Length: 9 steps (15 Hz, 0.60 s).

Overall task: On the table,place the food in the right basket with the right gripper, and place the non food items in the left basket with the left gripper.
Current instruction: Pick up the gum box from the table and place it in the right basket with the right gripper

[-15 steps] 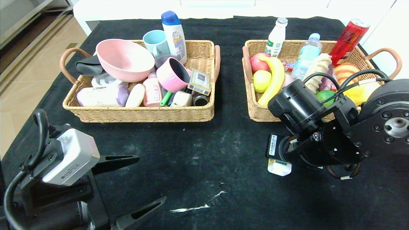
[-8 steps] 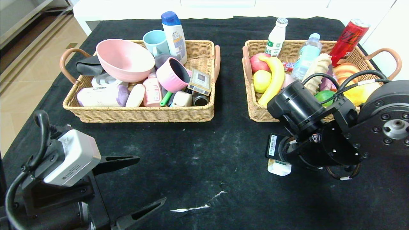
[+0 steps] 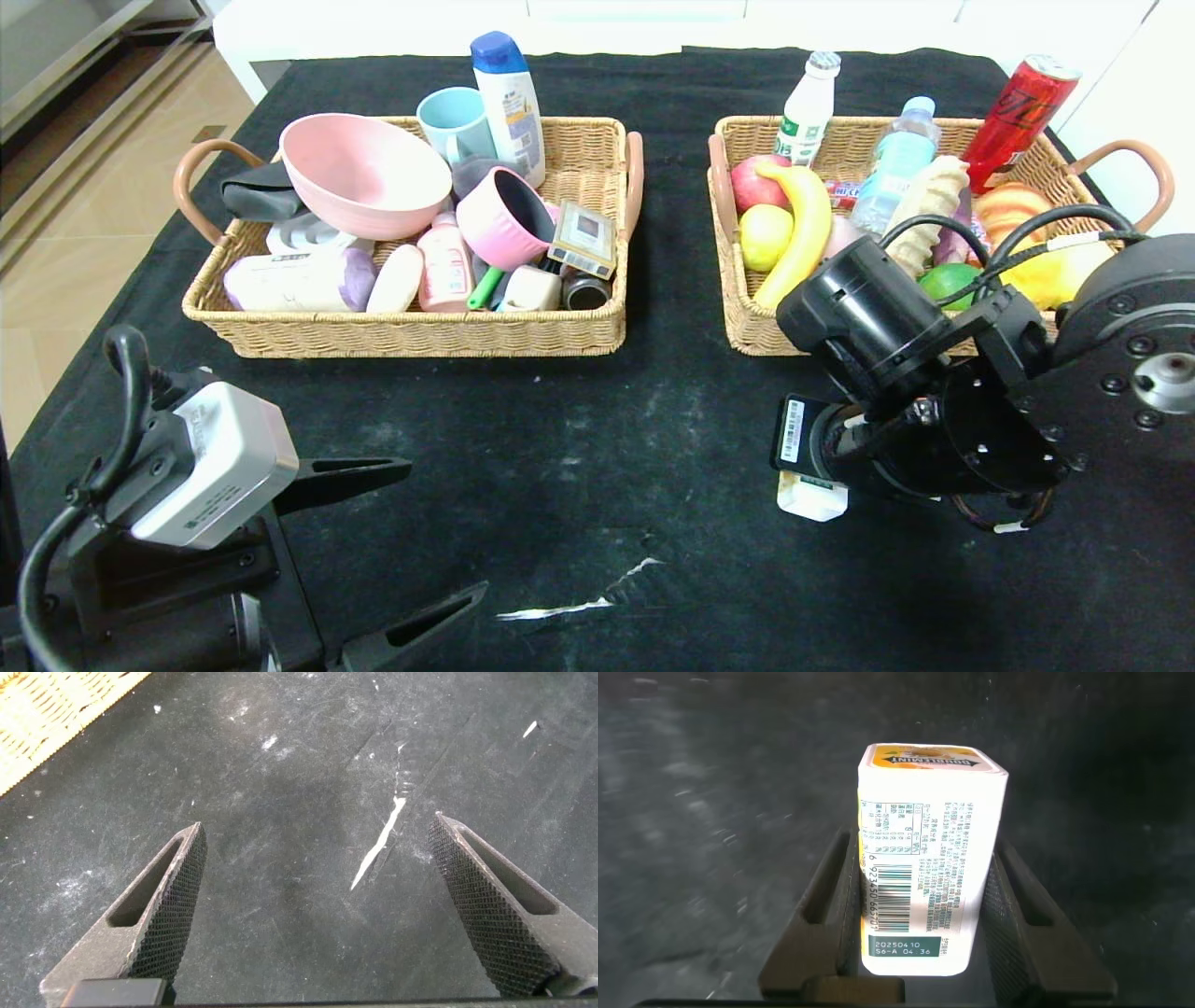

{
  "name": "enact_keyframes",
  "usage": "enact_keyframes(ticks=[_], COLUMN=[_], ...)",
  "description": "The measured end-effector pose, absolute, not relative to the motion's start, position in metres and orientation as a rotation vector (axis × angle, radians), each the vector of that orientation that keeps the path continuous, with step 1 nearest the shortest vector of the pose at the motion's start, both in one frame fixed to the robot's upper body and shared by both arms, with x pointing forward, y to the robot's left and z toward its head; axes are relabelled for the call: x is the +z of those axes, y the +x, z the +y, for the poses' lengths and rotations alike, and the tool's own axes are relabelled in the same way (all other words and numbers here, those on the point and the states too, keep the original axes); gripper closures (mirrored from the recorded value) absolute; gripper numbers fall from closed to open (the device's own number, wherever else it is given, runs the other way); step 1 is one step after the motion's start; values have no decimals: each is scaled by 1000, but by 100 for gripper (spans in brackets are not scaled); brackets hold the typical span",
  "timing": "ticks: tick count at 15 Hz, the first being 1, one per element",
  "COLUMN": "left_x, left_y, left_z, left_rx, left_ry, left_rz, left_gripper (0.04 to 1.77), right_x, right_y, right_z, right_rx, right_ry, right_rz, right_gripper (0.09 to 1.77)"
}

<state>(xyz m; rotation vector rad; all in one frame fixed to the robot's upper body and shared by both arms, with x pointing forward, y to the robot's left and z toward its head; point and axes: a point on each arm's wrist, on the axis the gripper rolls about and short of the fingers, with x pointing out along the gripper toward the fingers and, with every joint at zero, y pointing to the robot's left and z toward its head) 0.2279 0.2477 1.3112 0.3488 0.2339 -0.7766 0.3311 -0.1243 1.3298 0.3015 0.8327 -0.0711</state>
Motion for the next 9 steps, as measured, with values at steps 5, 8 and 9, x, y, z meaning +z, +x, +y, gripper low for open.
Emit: enact_keyframes(ticks=[5,8,9], left_x=[1312,1313,1313], left_y=[227,226,226], left_z=[247,247,247], left_rx=[-780,-783,-783], left_ry=[352,351,351], left_rz=[230,223,222], left_gripper=[9,9,9], right_x=[1349,1355,1358], right_y=[305,302,303], right_z=[-121,-129,-134], right_rx=[-72,-44,-35], right_ry=[239,132,87], right_rz=[709,688,680], right_gripper=[106,106,106])
